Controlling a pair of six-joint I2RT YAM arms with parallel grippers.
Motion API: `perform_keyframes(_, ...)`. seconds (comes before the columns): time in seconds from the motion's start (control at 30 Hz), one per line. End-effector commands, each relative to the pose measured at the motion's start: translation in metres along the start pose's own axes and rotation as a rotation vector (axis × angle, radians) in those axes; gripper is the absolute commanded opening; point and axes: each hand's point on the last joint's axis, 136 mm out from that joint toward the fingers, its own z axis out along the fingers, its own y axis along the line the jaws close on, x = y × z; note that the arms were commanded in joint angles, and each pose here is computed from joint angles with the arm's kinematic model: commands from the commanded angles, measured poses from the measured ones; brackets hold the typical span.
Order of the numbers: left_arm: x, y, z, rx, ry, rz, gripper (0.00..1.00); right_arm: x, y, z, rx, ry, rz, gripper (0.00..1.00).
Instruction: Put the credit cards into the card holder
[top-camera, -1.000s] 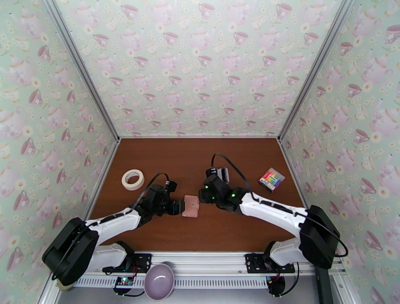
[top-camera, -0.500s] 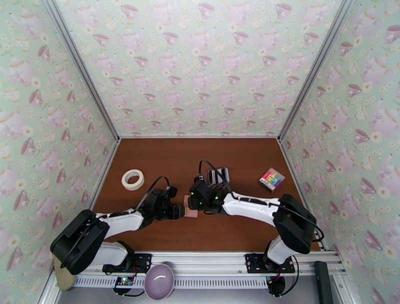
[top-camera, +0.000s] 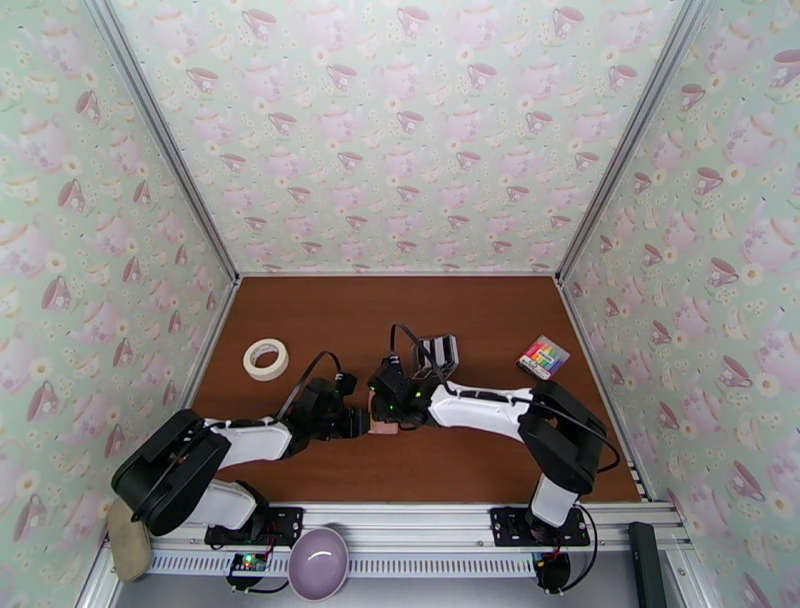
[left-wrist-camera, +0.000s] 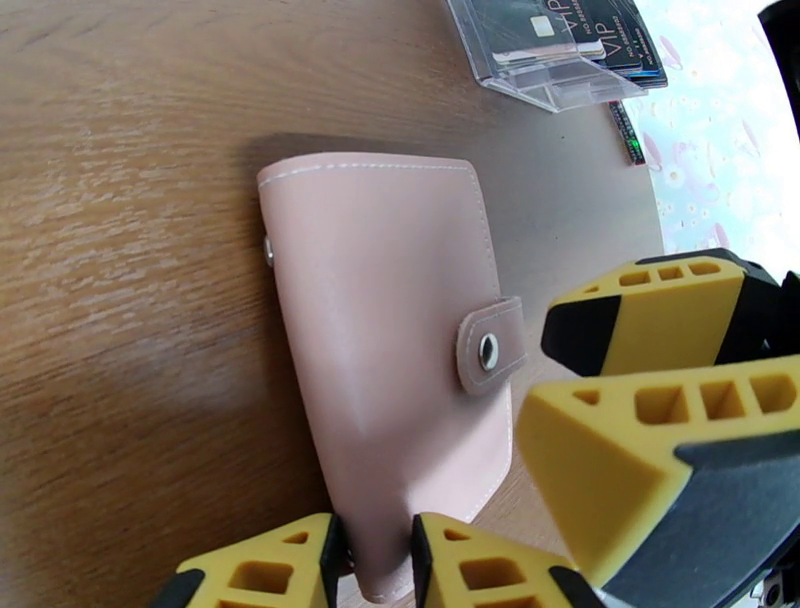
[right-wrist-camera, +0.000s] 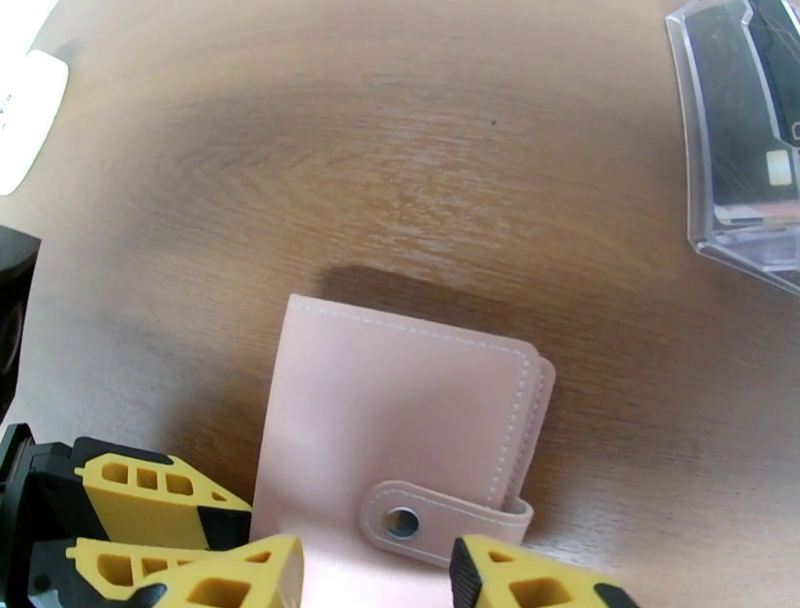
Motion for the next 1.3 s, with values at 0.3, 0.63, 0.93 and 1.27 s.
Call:
perform_keyframes(0.3,0.03,0.026,-0.004,-0.095,0.059,-0.069,0.27,0.007,-0.007,0.02,0.093,0.037,0.004,0.4)
perform_keyframes(0.63,0.032,0.028,-0.003,-0.1,0.06,-0.081,0.26,0.013,-0.011,0.026,0.125,0.063,0.004,0.42)
perform_keyframes(0.93,0.037,0.033,0.0,-0.123,0.071,-0.093,0.26,0.026,-0.018,0.035,0.173,0.098,-0.021,0.35)
perform_keyframes(1.27,0.039,0.035,0.008,-0.129,0.082,-0.102,0.29,0.028,-0.018,0.034,0.178,0.1,-0.025,0.27)
